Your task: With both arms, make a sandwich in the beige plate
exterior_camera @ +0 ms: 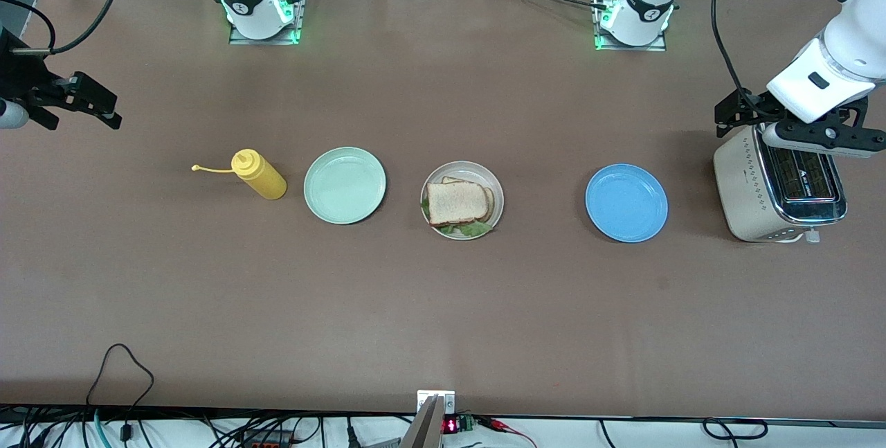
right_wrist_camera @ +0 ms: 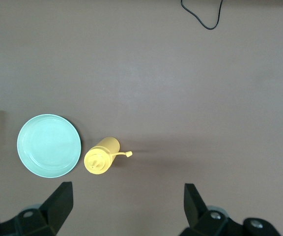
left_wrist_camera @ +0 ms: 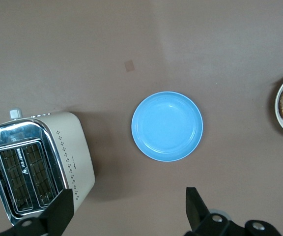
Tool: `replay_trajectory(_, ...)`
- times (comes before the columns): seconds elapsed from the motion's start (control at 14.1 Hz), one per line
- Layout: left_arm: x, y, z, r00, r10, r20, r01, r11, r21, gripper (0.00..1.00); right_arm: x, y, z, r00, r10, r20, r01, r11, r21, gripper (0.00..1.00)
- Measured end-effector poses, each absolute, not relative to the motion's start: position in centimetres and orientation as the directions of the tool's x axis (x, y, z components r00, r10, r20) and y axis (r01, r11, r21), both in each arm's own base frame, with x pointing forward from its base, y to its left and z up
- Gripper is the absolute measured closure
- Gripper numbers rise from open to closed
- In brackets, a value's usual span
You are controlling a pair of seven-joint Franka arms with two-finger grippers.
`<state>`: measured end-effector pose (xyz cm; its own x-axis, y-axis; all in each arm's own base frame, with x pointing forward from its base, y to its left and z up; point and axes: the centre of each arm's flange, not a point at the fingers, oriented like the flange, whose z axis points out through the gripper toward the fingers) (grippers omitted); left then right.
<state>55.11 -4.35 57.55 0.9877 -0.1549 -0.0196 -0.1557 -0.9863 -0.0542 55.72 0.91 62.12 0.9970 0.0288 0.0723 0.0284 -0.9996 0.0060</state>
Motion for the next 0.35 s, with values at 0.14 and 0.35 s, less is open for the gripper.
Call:
replay_trajectory(0.14, 54.85, -4.56, 57.71, 0.987, -0.158, -0.028, -0.159, -0.986, -0.053, 0.00, 55.72, 0.91, 62.12, 0.997, 0.029, 0.072, 0.028, -1.000, 0.006, 0.00)
replay_trajectory(0.35, 54.14, -5.11, 58.35, 0.987, -0.153, -0.054, -0.156, -0.987, -0.050, 0.00, 55.72, 0.91, 62.12, 0.997, 0.029, 0.072, 0.028, -1.000, 0.006, 0.00)
